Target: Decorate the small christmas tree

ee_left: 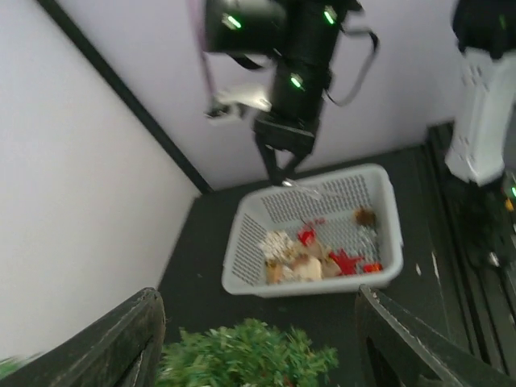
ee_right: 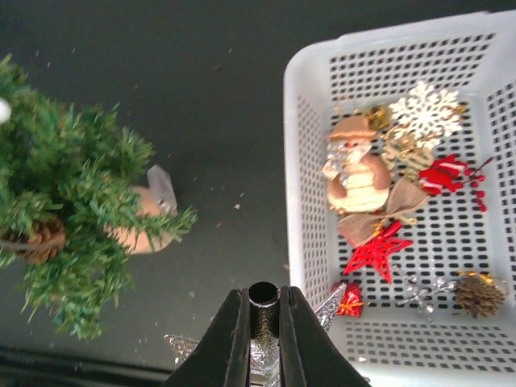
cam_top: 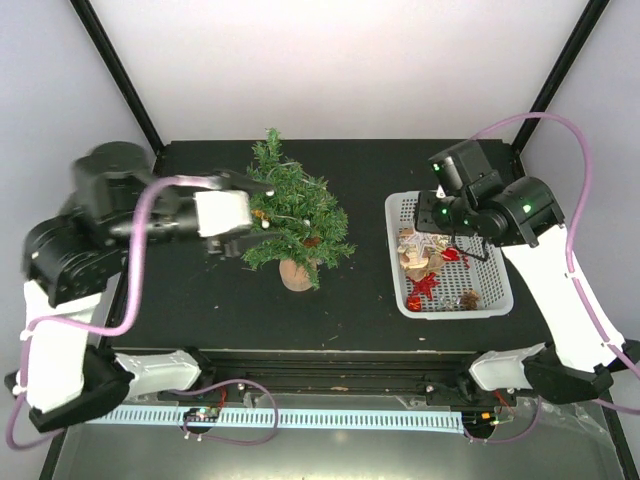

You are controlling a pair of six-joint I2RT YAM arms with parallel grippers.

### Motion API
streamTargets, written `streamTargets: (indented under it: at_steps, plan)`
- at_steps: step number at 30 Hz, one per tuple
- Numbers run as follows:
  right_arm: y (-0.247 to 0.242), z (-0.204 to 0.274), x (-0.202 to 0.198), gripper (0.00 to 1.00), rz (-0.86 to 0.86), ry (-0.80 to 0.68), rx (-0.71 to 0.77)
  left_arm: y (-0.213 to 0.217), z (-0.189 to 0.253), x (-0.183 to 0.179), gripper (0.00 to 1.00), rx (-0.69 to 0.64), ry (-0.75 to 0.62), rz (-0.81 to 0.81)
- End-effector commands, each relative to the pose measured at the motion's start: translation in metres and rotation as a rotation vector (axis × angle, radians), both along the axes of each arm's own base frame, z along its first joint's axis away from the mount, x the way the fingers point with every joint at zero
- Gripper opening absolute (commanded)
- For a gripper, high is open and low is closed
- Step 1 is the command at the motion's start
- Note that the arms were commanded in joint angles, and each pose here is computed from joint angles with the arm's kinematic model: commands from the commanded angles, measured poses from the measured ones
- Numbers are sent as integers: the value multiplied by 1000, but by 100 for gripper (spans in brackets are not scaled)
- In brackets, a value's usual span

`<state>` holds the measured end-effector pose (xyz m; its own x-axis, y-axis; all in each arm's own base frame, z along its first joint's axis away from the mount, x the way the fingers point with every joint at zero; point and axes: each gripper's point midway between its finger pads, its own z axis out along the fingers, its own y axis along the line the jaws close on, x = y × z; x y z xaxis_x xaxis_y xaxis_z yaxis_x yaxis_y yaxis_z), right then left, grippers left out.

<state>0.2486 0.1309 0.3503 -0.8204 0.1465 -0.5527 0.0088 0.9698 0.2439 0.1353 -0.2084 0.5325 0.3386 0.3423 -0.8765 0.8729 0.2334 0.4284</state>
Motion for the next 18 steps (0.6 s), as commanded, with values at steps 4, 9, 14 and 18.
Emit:
streamTargets:
  at_steps: [4,9,14,18]
  plan:
    - [35,-2,-20,1,117,69,65,-43,-91,35,61,387,-160,71]
    - [46,-2,-28,1,169,110,116,-69,-121,48,55,503,-412,115]
    - [51,-5,-32,1,189,135,138,-94,-130,45,54,502,-624,132]
    - [54,-10,-37,1,193,157,164,-109,-131,30,54,444,-756,86]
